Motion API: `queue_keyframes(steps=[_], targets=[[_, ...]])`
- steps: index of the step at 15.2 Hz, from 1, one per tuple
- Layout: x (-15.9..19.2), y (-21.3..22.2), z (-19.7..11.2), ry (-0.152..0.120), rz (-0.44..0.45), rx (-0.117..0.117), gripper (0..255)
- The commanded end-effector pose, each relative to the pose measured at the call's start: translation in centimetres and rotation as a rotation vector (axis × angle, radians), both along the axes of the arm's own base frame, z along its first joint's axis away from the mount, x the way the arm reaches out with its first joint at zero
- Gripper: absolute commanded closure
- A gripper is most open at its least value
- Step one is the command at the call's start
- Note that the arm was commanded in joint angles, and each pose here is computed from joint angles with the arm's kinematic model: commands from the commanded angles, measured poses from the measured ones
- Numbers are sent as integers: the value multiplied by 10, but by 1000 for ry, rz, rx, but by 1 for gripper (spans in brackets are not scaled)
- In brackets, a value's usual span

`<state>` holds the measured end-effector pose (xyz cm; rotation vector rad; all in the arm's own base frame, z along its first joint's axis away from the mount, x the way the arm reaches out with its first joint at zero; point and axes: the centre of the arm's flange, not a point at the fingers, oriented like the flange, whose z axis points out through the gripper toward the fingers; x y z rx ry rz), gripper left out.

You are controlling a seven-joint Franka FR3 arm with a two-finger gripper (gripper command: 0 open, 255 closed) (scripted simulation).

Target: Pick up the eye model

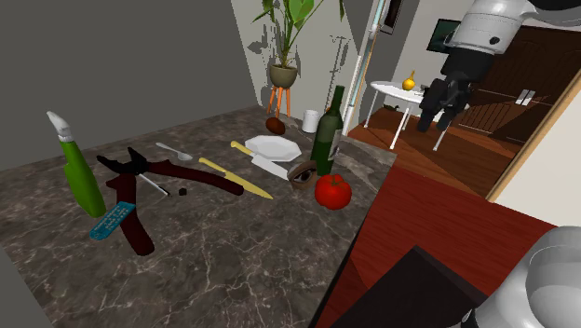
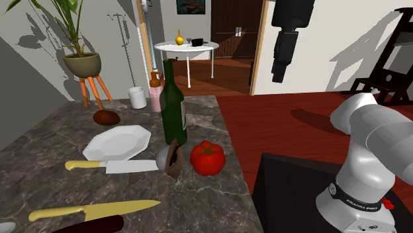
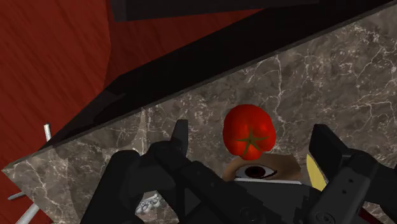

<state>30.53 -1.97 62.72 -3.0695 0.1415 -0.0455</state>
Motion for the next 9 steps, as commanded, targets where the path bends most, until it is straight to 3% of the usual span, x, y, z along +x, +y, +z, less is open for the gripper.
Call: queue_keyframes(steps=[1,9], targets=[[0,0,0,0,0,0,0],[59,42,-67,-2,-239,75,0]])
